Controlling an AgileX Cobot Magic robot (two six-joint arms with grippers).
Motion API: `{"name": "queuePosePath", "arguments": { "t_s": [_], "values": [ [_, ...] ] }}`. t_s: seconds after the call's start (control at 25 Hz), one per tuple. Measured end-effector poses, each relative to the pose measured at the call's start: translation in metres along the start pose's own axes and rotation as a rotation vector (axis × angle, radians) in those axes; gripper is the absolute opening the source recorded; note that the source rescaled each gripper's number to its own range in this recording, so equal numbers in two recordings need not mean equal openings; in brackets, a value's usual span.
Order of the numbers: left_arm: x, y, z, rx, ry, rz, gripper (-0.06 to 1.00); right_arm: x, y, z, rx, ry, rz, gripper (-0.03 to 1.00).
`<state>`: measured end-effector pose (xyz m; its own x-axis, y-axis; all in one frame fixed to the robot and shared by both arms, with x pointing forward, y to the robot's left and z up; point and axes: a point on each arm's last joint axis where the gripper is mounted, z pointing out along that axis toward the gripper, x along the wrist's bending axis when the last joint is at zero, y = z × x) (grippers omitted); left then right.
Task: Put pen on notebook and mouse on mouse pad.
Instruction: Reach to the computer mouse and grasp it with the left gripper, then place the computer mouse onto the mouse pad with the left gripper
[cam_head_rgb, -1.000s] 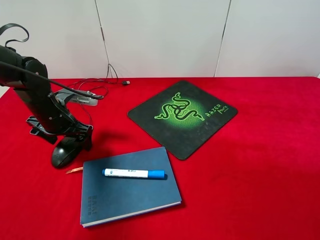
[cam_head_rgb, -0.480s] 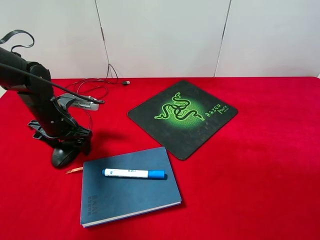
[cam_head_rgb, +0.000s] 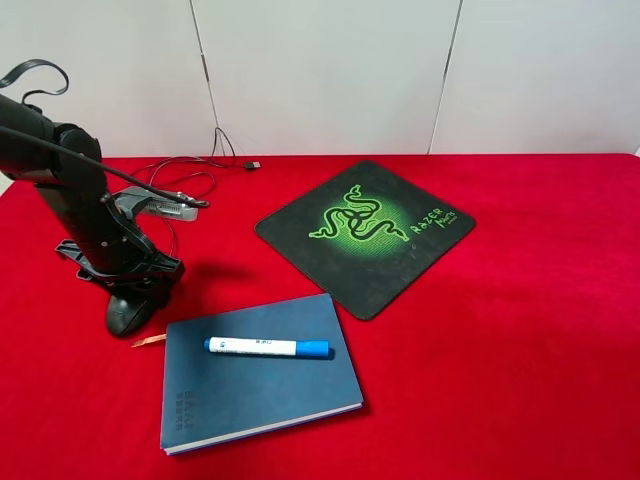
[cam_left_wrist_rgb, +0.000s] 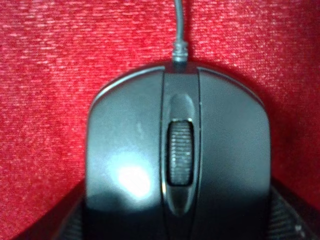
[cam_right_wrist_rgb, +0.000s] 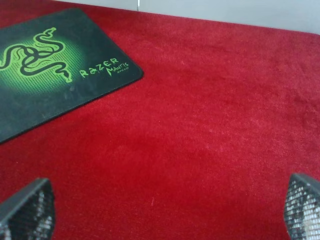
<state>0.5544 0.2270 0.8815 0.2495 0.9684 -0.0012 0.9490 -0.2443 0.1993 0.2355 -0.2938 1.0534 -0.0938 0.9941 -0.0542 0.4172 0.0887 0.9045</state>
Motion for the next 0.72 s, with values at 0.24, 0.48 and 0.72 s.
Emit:
{"name": "queuePosePath", "arguments": {
  "t_s": [0.24,0.48,0.72],
  "values": [
    [0.0,-0.003,-0.004,0.037,-0.001,0.001,0.0,0.0,0.0,0.0,0.0,0.002,0.001,1.0],
    [0.0,0.001,-0.037,0.009,-0.002,0.001,0.0,0.0,0.0,0.0,0.0,0.002,0.001,1.0],
    [0.001,0.004,-0.076,0.01,0.017,0.024,0.0,0.0,0.0,0.0,0.0,0.002,0.001,1.0]
  ]
}}
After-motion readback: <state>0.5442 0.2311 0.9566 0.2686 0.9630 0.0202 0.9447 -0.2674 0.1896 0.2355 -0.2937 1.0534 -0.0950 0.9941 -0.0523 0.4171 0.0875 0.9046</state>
